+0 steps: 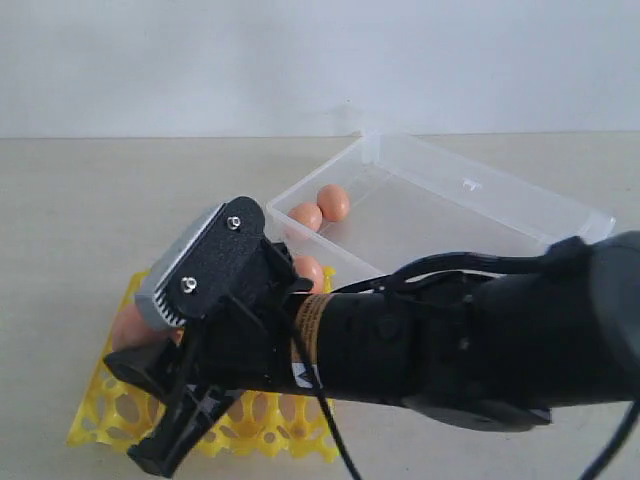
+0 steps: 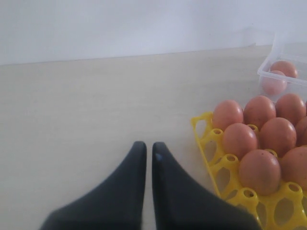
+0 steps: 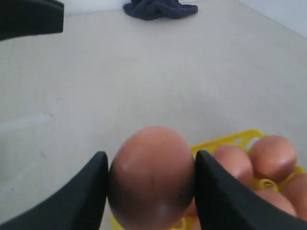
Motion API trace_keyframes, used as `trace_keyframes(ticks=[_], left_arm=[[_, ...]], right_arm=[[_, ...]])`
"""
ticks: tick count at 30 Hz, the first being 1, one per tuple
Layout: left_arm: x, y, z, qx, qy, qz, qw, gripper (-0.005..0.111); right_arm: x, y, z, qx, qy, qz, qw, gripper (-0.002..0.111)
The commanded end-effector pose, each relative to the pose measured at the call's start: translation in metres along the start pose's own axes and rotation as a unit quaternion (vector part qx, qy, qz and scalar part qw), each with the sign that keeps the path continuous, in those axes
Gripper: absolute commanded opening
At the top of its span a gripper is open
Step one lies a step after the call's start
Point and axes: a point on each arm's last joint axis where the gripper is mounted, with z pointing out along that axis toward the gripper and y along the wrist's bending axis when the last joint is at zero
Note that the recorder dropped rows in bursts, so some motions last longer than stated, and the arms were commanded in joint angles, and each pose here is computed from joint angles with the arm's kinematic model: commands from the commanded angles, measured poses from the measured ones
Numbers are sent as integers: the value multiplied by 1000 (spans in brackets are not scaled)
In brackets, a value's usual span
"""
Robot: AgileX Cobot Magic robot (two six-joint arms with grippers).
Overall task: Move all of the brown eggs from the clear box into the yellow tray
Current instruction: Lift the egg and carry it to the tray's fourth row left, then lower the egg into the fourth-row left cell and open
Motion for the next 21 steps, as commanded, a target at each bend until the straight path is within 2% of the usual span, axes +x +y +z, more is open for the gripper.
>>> trace_keyframes(ticks=[1, 3, 6, 9, 15, 21], left_arm=[[1, 0, 0, 1, -2, 2, 1000, 4], [1, 0, 0, 1, -2, 2, 1000, 4], [1, 0, 0, 1, -2, 2, 1000, 4], [1, 0, 0, 1, -2, 2, 1000, 4], [1, 0, 0, 1, -2, 2, 1000, 4], [1, 0, 0, 1, -2, 2, 1000, 4]], right_arm=[[-8, 3, 22, -51, -42, 85, 994, 0], [-10, 4, 35, -76, -38, 98, 992, 0], [5, -1, 54, -72, -5, 112, 991, 0], [16, 4, 61, -98, 22, 90, 991, 0], [30, -2, 61, -52, 94, 61, 992, 0], [31, -2, 61, -51, 96, 60, 992, 0]])
